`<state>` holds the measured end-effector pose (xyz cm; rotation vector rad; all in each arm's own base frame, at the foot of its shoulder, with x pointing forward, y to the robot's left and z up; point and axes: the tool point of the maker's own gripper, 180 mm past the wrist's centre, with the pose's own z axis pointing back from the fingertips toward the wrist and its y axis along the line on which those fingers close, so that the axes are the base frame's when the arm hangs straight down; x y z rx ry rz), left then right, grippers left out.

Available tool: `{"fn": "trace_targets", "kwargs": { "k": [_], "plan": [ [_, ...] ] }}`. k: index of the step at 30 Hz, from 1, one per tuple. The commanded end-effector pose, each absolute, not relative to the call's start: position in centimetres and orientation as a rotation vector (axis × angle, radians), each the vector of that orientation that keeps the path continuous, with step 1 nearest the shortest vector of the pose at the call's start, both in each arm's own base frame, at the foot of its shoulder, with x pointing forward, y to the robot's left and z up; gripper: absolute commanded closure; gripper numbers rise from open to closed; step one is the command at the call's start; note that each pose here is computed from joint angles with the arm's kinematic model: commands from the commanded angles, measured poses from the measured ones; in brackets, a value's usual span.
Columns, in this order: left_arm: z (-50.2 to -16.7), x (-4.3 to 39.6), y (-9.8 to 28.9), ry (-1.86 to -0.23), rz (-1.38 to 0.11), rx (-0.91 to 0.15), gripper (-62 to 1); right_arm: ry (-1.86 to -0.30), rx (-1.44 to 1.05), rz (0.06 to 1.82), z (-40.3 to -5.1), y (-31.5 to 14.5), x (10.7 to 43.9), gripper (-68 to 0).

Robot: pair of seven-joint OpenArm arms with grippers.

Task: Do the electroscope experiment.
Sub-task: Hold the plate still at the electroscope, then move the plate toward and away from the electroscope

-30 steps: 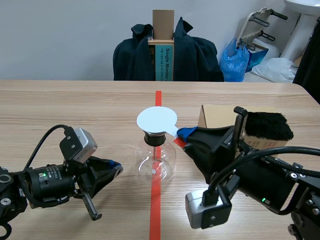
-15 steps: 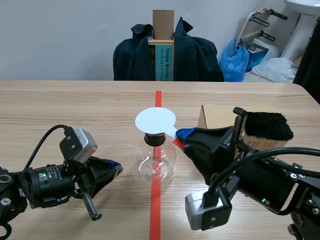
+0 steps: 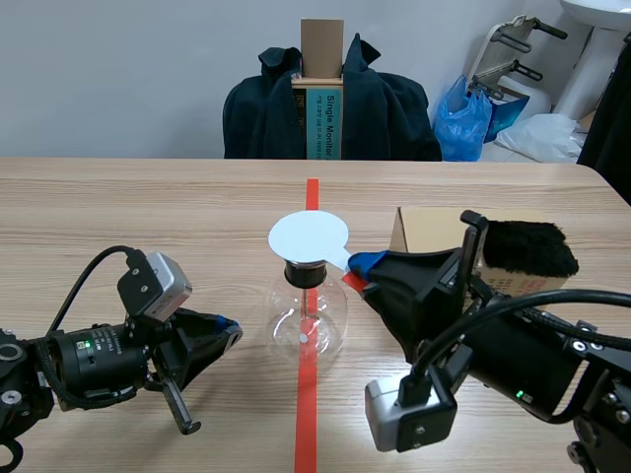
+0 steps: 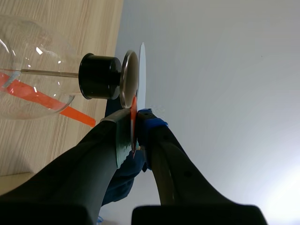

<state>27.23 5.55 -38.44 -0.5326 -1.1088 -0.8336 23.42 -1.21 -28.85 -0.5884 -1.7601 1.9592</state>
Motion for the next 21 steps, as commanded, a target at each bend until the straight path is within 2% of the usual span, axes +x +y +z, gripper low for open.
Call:
{"fn": "trace_targets", "kwargs": {
  "k": [1, 10, 21],
  "plan": [
    [-37.3, 27.8, 5.5, -1.146, -0.827, -0.542, -2.7, -1.780, -0.640, 1.946, -27.8, -1.5, 24.1, -0.8],
    [-37.3, 27.8, 5.5, -1.146, -0.827, -0.542, -2.7, -1.730, -0.709, 1.892, -27.8, -2.4, 25.3, -0.8],
    [-37.4, 27.7, 5.5, -1.144, -0.827, -0.542, -2.7, -1.562, -0.915, 1.709, -27.5, -6.0, 28.4, -0.8]
  ]
}}
